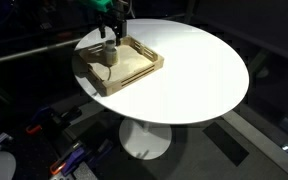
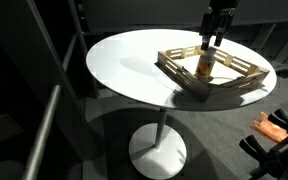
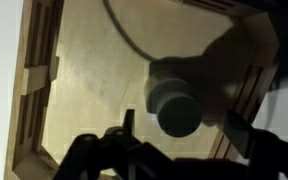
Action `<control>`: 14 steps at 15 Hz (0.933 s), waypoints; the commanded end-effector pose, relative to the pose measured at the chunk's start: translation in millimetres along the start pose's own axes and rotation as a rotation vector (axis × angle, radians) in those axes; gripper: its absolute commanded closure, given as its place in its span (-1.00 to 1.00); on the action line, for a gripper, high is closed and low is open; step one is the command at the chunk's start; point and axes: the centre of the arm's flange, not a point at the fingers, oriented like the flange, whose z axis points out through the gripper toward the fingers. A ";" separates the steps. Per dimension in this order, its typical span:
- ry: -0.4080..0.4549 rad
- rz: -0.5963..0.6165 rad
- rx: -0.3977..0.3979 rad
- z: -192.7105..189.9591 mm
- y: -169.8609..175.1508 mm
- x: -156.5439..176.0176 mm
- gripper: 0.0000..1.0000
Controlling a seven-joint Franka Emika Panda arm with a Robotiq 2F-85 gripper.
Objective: Pick up the lid and cover the orange and white bottle in the wooden tray
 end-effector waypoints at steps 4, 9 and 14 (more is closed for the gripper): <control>0.015 -0.113 0.003 -30.7 3.5 -3.6 -1.00; -0.024 -0.229 -0.001 -62.9 13.4 -8.1 -1.00; -0.003 -0.225 -0.014 -113.1 25.1 -20.0 -1.00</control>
